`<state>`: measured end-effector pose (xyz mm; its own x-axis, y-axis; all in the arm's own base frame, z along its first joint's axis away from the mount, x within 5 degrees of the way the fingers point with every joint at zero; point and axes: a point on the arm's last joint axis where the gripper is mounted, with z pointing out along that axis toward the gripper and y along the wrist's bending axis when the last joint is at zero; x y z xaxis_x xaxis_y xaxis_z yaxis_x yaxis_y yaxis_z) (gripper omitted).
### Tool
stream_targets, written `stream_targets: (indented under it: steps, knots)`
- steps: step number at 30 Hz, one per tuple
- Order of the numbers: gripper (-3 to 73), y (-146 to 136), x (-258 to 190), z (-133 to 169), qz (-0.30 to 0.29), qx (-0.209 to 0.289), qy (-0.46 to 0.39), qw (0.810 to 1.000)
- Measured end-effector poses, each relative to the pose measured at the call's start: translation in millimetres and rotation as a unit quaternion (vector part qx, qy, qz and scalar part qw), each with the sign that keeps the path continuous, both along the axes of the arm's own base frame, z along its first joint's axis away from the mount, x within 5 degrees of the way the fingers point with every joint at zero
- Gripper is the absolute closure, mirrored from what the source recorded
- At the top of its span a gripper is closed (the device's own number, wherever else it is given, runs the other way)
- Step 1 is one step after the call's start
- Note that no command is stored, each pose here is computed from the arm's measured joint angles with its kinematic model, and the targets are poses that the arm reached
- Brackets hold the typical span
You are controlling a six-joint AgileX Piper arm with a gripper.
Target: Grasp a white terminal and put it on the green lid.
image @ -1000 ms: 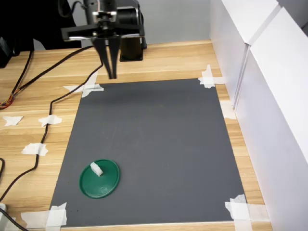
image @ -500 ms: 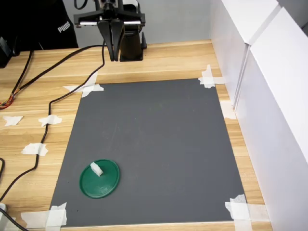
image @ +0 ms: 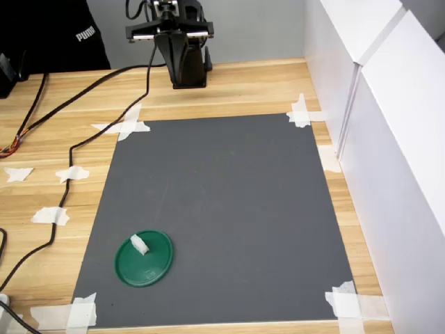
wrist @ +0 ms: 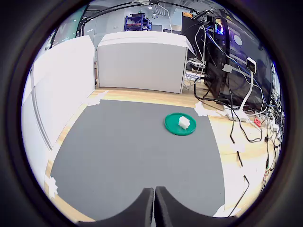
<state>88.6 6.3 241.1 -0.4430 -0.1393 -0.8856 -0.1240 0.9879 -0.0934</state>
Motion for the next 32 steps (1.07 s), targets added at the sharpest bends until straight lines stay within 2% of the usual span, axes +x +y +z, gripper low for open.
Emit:
stream_targets:
  steps: [4, 23, 32]
  knots:
    - [71.1, 0.3, -10.7, -7.2, 0.001, 0.002, -0.013, 1.0]
    - [71.1, 1.3, -52.1, -0.3, 0.01, 0.002, -0.117, 0.993]
    - [71.1, 1.4, -50.4, -13.9, 0.01, 0.002, -0.1, 0.995]
